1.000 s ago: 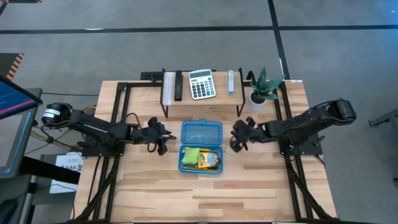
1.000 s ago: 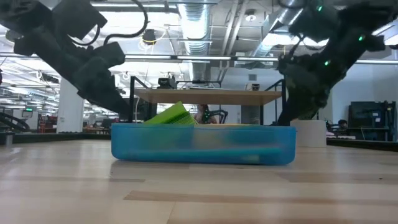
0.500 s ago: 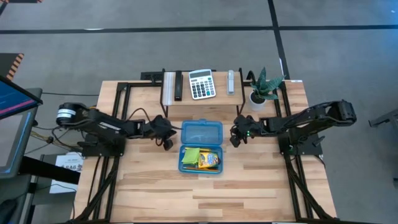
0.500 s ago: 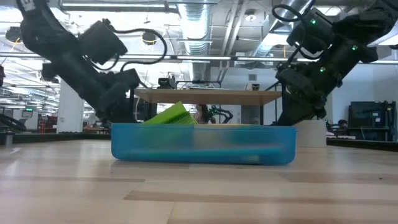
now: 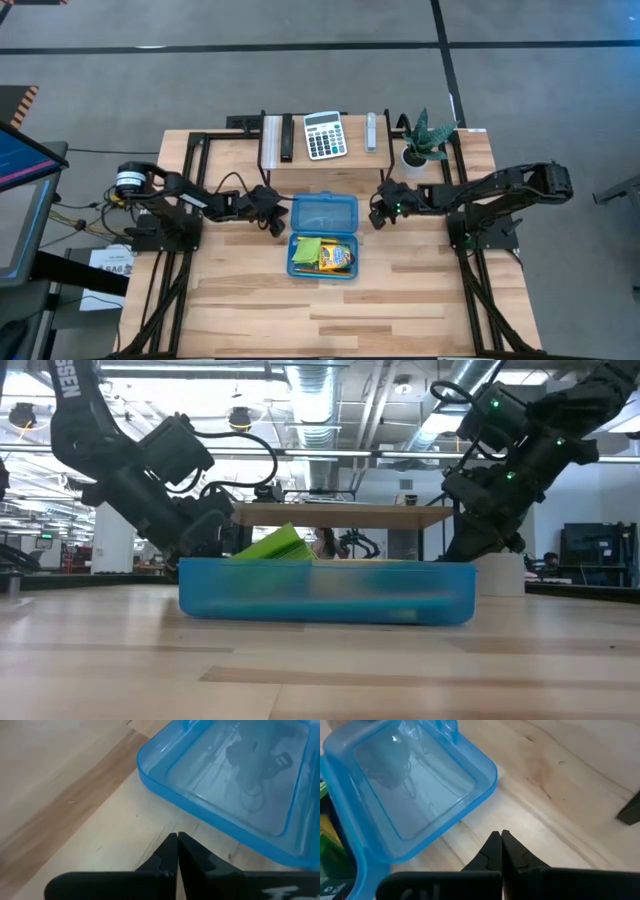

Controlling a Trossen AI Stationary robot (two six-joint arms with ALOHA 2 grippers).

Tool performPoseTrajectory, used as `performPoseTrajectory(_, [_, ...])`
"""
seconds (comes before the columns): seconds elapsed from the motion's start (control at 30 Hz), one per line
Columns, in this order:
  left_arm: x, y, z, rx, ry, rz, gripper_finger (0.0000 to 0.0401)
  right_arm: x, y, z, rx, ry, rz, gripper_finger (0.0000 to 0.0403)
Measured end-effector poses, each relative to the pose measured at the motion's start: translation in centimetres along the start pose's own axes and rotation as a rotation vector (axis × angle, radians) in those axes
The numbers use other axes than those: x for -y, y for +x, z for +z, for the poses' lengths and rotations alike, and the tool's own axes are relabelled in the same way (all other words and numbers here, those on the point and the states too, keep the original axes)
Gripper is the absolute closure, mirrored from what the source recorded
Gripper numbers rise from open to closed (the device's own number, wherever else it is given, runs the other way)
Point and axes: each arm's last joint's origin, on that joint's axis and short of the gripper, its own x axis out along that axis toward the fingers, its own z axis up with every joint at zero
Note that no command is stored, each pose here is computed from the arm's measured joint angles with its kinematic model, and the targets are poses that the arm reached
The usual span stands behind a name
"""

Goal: Pack school essentials
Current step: Close the blue supply box

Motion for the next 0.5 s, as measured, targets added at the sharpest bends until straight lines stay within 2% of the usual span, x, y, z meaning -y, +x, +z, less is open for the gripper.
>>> performPoseTrajectory(0.3, [0.2,0.0,0.3,0.009,-0.023,-0.028,0.0401,0.0,0.0,-0.1,-0.008,0.018,0.0,0.0402])
performPoseTrajectory(0.5, [0.2,0.0,0.3,0.008,-0.033,-0.032,0.0401,-0.5,2.0,-0.7,-0.046,0.012,0.011,0.0402])
